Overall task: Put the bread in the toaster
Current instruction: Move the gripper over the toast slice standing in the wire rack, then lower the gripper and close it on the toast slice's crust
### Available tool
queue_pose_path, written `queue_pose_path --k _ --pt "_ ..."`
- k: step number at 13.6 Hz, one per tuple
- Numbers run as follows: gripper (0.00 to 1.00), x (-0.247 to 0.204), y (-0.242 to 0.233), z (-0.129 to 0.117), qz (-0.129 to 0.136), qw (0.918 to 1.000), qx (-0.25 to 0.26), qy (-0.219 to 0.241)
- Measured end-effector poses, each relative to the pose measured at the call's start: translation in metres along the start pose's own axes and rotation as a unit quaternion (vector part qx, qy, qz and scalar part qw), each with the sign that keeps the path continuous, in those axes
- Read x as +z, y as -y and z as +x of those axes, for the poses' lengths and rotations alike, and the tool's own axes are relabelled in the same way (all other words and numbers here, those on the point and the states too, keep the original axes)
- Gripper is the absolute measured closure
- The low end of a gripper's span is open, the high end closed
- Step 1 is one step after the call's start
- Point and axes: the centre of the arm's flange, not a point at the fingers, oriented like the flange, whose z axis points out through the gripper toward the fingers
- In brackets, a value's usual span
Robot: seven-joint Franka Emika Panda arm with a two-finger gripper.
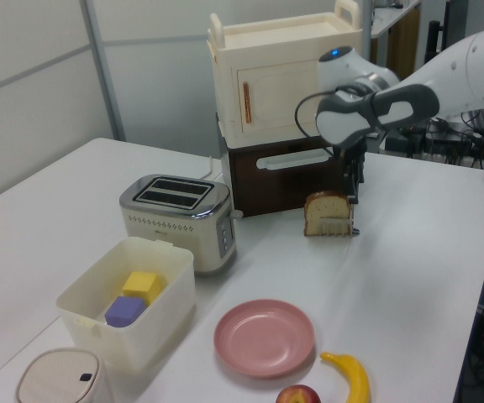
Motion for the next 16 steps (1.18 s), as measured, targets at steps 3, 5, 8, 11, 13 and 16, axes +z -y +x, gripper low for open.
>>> queue_pose_path --k 3,5,8,11,13,16 --pt "0.27 0.035 0.007 0.001 -0.009 0.9995 -0.023 -0.021" --pt "0.43 0.035 0.008 0.001 -0.009 0.9992 -0.032 -0.021" --pt "0.52 0.03 0.006 0.0 -0.011 0.9989 -0.039 -0.024" --pt "0.57 0.029 0.006 -0.001 -0.012 0.9988 -0.039 -0.025" --pt "0.61 0.028 0.006 0.0 -0.013 0.9988 -0.039 -0.026" --pt "0.59 0.027 0.007 0.001 -0.013 0.9987 -0.04 -0.028"
